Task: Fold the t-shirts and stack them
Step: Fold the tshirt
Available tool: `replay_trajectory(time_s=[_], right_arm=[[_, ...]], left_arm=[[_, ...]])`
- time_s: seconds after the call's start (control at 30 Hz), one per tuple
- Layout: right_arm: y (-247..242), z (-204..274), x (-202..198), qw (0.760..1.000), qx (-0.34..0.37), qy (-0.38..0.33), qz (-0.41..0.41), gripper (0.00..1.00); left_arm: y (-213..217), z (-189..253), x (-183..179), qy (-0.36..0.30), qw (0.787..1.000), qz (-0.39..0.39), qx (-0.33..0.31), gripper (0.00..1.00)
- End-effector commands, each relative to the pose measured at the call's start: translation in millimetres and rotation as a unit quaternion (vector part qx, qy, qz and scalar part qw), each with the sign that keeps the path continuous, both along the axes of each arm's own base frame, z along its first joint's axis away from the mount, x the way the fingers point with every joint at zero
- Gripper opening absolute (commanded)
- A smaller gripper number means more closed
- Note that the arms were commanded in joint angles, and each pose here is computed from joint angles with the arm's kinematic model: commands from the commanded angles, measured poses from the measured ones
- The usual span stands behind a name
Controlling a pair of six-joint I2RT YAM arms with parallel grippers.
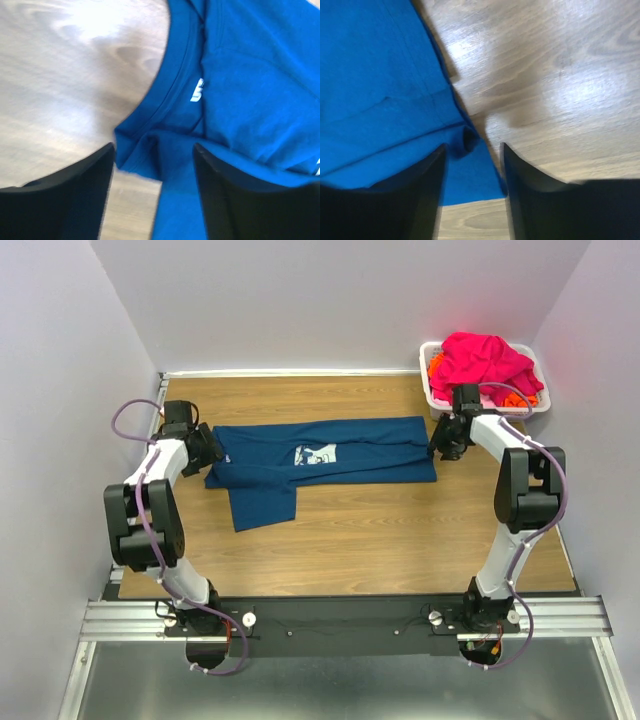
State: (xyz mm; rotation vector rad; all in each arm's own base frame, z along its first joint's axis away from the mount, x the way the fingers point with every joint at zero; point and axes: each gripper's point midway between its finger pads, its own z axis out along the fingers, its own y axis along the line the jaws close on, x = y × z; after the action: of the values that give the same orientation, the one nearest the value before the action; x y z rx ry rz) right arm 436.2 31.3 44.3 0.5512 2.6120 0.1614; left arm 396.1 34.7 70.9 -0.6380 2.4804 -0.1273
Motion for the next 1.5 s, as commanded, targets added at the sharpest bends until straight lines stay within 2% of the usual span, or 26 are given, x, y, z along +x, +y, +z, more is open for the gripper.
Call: replay_trajectory(time_s=[0.0, 0.2, 0.23, 0.3, 0.33, 0.37, 0.5, 0.63, 0.73, 0.87, 0.93, 0.97, 1.0, 1.03, 1.17, 1.3, 1.43, 1.47], right_arm=[[-1, 24, 2, 0.999, 0.003, -0.030, 0.009, 0.61], [-3, 70, -25, 0.997, -0.006, -0.080, 0.016, 0.75], [-3, 74, -30, 0.996, -0.005, -0.084, 0.018, 0.75], [-1, 85, -45, 0.995, -0.006, -0.099, 0.025, 0.75], [-1, 87, -50, 0.994, -0.005, -0.102, 0.028, 0.75], [0, 91, -54, 0.994, -0.003, -0.107, 0.030, 0.76], [6, 96, -74, 0.992, 0.010, -0.116, 0.040, 0.76], [9, 91, -86, 0.993, 0.019, -0.112, 0.042, 0.76], [11, 86, -89, 0.993, 0.023, -0.108, 0.048, 0.76], [12, 78, -94, 0.993, 0.027, -0.098, 0.052, 0.76], [13, 77, -94, 0.994, 0.030, -0.096, 0.052, 0.76], [14, 77, -94, 0.993, 0.031, -0.097, 0.053, 0.76], [14, 77, -94, 0.993, 0.032, -0.096, 0.054, 0.76], [14, 77, -94, 0.994, 0.031, -0.096, 0.052, 0.76], [13, 77, -94, 0.994, 0.029, -0.096, 0.052, 0.76], [15, 77, -93, 0.993, 0.033, -0.096, 0.059, 0.76], [17, 77, -93, 0.993, 0.036, -0.096, 0.064, 0.76], [17, 76, -93, 0.993, 0.038, -0.094, 0.065, 0.76]], left_arm=[[18, 45, -5, -0.060, 0.997, 0.029, 0.048, 0.77], [-5, 58, -45, -0.062, 0.995, 0.009, 0.074, 0.77], [-14, 49, -55, -0.050, 0.996, -0.001, 0.075, 0.77], [-58, 44, -72, -0.044, 0.995, -0.056, 0.073, 0.77], [-59, 43, -74, -0.040, 0.996, -0.050, 0.068, 0.77], [-81, 34, -85, -0.027, 0.995, -0.083, 0.056, 0.74], [-122, 1, -115, 0.021, 0.991, -0.128, 0.031, 0.72], [-137, -30, -132, 0.065, 0.986, -0.149, 0.027, 0.67], [-141, -37, -131, 0.074, 0.984, -0.157, 0.029, 0.63], [-143, -52, -131, 0.093, 0.981, -0.167, 0.037, 0.47], [-145, -58, -132, 0.105, 0.979, -0.171, 0.037, 0.44], [-145, -59, -133, 0.108, 0.979, -0.172, 0.036, 0.36], [-146, -60, -133, 0.107, 0.978, -0.173, 0.035, 0.34], [-146, -61, -134, 0.108, 0.978, -0.174, 0.035, 0.20], [-145, -57, -131, 0.100, 0.979, -0.172, 0.038, 0.00], [-145, -34, -117, 0.076, 0.981, -0.175, 0.048, 0.00], [-146, 9, -75, 0.019, 0.983, -0.170, 0.073, 0.00], [-145, 24, -54, -0.002, 0.982, -0.167, 0.086, 0.00]])
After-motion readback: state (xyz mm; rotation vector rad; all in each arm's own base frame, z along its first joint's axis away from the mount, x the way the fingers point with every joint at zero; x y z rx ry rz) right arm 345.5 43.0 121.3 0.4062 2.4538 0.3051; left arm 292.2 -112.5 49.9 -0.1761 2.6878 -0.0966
